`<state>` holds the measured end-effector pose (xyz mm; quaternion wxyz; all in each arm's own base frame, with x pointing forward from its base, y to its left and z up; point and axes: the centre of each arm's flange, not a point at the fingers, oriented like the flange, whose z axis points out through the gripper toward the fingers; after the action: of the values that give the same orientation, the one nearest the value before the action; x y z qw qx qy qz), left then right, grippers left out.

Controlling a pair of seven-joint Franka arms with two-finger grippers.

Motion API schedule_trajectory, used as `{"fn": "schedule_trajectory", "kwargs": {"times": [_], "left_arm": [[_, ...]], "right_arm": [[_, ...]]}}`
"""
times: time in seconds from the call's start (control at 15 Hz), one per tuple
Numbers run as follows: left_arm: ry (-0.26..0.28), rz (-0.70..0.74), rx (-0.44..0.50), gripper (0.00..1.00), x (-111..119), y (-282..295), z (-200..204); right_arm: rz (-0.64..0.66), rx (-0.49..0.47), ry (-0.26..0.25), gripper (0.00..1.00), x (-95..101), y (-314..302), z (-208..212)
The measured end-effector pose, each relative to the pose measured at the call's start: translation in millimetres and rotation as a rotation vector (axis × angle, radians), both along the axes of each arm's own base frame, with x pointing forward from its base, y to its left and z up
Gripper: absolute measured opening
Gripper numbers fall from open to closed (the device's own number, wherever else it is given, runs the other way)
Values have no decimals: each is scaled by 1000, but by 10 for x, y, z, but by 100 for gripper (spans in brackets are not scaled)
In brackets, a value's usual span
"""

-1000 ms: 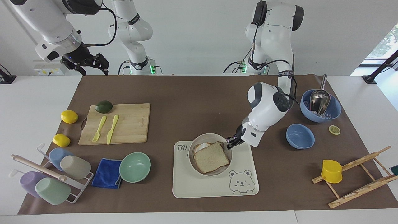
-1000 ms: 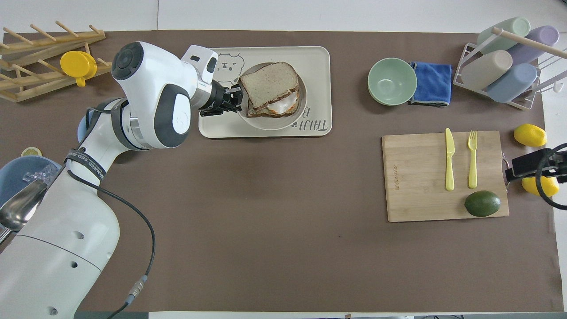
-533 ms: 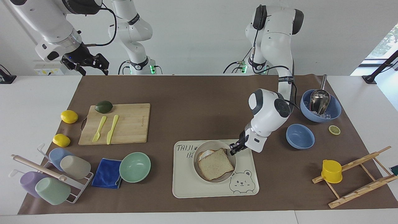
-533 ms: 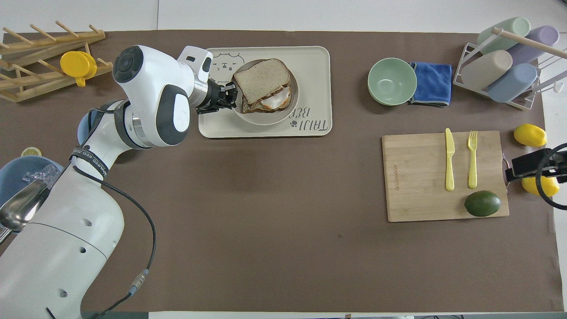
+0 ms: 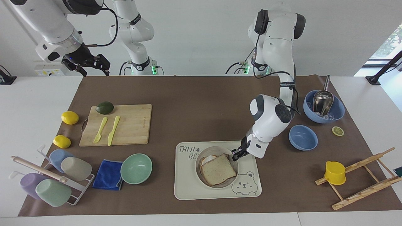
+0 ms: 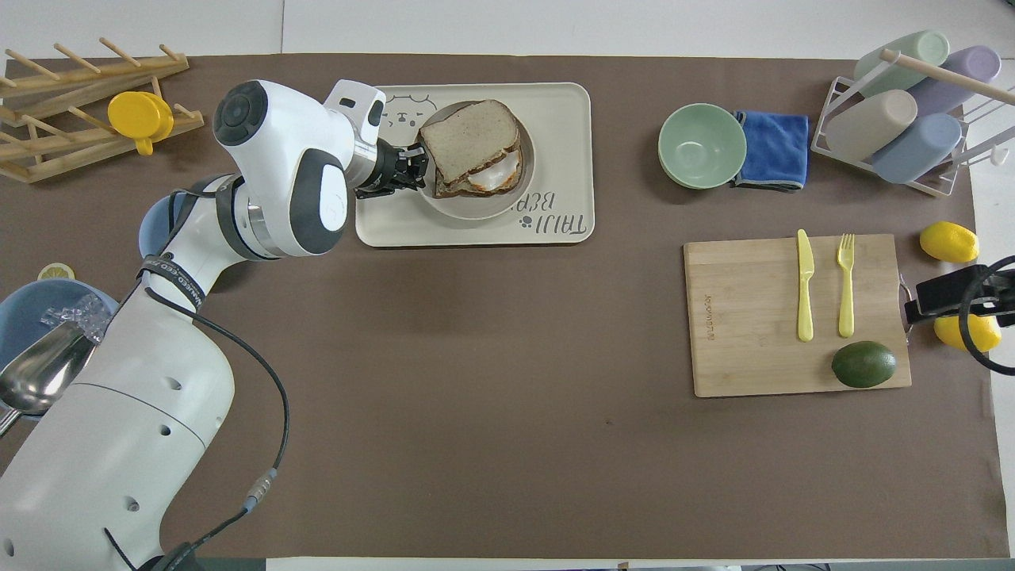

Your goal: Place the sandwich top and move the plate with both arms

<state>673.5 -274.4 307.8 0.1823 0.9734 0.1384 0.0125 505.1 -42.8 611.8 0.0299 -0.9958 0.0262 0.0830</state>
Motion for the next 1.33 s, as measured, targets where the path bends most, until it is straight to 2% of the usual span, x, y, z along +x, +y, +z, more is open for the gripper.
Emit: {"fn": "schedule_trajectory", "kwargs": {"times": [0.33,0.53,0.93,1.2,1.33], "left_arm": [[-8,-28,15,64,-2,2,-23],[-3,-35,15,98,-11,-9,-18],[37,-69,9,100,-51,17,259],[48,-88,1,100,-120,157,798],[49,-107,50,100,-170,332,1096]], "right_arm": [[-9,-34,-119,100,135,-69,92],[-10,-35,-126,100,143,-71,98],[-3,-35,-126,100,146,-37,98],[2,-35,-126,100,148,-7,98],[2,-35,-126,100,148,-7,98]]}}
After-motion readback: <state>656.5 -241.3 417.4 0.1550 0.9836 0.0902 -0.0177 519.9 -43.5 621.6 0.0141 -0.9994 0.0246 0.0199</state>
